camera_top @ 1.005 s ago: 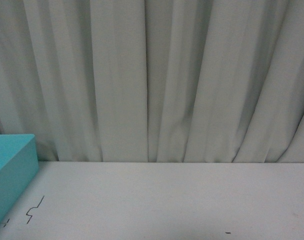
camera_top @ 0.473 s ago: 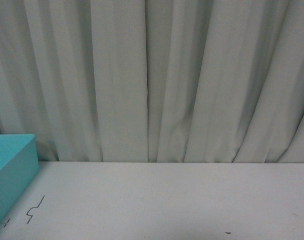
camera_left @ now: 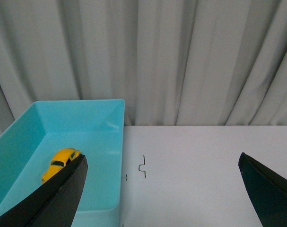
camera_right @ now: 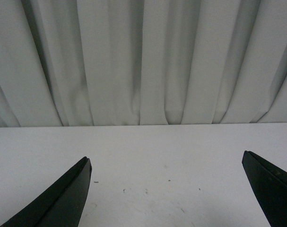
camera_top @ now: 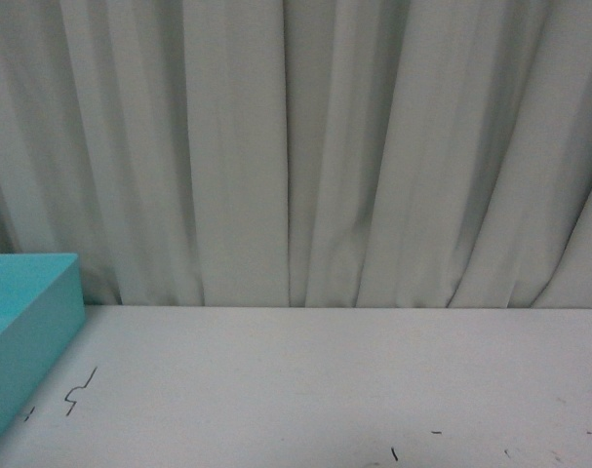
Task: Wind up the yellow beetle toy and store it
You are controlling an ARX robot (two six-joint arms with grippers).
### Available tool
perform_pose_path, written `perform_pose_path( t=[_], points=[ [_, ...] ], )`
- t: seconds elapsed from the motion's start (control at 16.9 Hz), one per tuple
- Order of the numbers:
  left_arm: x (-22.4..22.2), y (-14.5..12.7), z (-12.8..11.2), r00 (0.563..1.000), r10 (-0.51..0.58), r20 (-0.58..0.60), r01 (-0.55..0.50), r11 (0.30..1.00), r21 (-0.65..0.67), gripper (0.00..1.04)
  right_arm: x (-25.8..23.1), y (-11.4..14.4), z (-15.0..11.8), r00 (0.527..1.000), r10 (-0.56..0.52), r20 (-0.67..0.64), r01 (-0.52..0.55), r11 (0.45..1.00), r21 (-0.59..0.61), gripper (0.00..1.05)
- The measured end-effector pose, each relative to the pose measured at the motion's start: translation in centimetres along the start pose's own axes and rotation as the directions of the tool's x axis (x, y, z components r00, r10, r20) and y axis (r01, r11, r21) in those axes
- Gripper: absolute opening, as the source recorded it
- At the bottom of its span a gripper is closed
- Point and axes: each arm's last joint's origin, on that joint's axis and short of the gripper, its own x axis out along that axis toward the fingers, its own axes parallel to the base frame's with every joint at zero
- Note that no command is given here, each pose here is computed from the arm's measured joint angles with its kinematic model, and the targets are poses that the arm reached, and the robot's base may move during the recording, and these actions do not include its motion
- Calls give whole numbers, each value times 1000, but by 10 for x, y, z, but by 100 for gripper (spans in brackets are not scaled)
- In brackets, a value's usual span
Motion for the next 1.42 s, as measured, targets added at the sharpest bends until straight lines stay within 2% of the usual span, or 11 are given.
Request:
perform_pose_path(
  t=[1.42],
  points=[
    [0,0,0,1000,0,0,0,1000,0,98,0,0,0,1000,0,1,0,1000,0,98]
  ],
)
